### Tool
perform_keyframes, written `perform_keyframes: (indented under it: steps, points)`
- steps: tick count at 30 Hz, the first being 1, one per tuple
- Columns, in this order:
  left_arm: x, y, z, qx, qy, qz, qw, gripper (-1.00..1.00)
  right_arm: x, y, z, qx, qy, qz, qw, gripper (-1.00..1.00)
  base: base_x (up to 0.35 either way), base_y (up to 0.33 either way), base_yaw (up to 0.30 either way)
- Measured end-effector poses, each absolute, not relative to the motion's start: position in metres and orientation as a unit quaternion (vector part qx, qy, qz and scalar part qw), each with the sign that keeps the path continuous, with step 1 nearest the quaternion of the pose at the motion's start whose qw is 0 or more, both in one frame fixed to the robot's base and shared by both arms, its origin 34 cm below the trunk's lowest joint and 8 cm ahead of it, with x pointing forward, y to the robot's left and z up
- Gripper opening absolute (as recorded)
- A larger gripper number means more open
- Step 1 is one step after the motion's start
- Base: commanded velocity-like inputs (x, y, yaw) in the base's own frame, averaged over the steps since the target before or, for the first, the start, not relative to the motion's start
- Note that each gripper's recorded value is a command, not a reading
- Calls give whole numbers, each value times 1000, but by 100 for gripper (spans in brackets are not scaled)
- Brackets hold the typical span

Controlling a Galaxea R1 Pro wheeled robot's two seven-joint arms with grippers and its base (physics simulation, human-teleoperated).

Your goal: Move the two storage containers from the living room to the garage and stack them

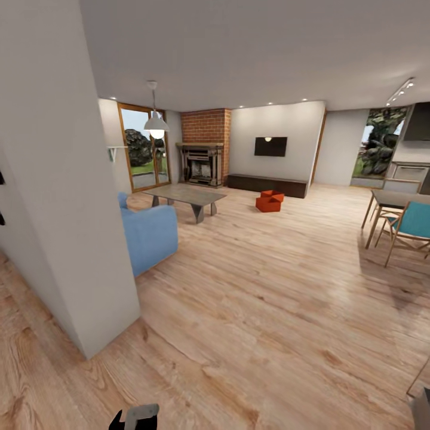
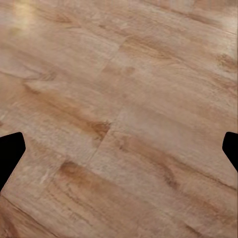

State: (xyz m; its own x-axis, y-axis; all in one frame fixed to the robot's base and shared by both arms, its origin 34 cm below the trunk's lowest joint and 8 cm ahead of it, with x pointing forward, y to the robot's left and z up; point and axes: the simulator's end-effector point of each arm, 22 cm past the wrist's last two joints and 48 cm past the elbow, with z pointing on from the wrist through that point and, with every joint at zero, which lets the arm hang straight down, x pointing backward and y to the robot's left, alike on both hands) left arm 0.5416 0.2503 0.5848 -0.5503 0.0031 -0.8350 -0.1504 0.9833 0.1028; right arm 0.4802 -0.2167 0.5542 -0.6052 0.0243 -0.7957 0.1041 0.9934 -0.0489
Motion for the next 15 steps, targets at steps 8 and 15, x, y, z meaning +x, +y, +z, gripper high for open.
perform_keyframes:
  steps: [8, 15]
  points:
    - [542, 250, 585, -42, 877, 81, 472, 100, 480, -217, 554, 36, 895, -45, 443, 100, 341, 0, 0]
    - [542, 250, 585, -42, 877, 81, 472, 100, 480, -217, 554, 36, 895, -45, 443, 100, 341, 0, 0]
